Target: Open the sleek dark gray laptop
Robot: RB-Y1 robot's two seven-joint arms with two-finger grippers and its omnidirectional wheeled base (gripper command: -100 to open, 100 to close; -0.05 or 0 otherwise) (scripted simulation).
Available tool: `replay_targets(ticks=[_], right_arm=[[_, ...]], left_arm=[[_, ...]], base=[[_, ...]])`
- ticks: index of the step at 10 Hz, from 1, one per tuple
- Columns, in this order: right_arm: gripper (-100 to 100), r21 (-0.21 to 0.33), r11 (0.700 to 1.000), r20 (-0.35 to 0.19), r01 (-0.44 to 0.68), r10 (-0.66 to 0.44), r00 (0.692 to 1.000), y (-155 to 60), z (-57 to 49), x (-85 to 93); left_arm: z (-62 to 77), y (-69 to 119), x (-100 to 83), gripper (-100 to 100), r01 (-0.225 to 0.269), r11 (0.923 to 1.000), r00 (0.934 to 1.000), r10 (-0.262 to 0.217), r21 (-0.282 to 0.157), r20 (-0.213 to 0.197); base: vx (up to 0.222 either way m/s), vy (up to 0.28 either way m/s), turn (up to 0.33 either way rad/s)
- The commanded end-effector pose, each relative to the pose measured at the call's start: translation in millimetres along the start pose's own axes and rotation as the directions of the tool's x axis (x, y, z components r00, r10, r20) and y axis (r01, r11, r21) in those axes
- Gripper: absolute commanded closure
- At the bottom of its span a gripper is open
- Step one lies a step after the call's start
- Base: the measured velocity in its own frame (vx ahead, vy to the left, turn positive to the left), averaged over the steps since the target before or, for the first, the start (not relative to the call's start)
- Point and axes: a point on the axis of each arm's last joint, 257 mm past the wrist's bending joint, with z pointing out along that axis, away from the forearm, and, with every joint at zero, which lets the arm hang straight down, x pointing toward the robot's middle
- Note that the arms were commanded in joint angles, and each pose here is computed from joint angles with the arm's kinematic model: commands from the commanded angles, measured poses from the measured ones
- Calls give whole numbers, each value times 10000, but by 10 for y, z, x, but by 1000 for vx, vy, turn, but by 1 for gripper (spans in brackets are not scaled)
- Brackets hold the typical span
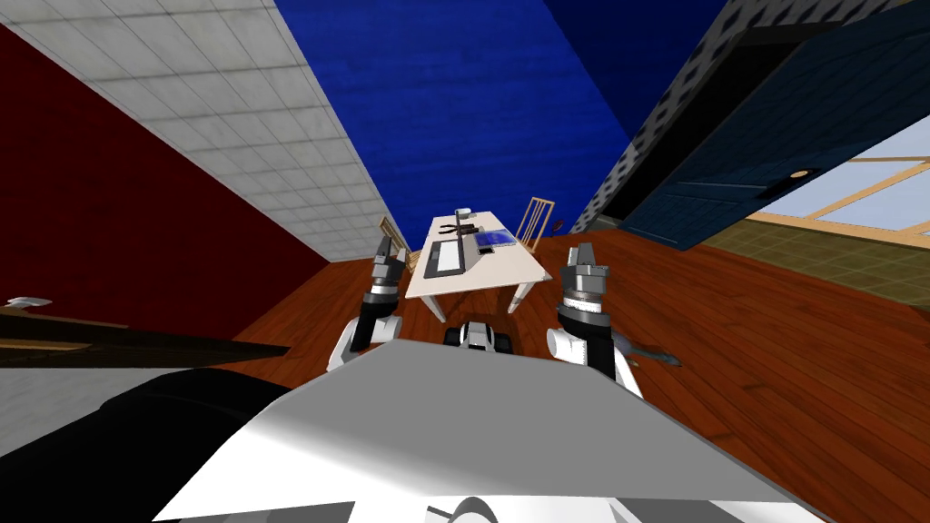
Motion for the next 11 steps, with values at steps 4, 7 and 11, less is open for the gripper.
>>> replay_targets(ticks=[4, 7, 11], right_arm=[[0, 0, 10000, 0, 0, 0, 10000, 0, 0, 0], [0, 0, 10000, 0, 1, -1, 10000, 0, 0, 0], [0, 0, 10000, 0, 1, -1, 10000, 0, 0, 0]], left_arm=[[-58, 426, -209, -100, -953, 9826, 9954, 954, -1594, -69], [-105, 612, -328, -100, -1443, 9623, 9894, 1441, -2306, -182], [-179, 850, -514, -100, -2164, 9214, 9758, 2144, -3227, -423]], base=[[45, -124, -59], [35, -95, -54], [38, -103, -54]])
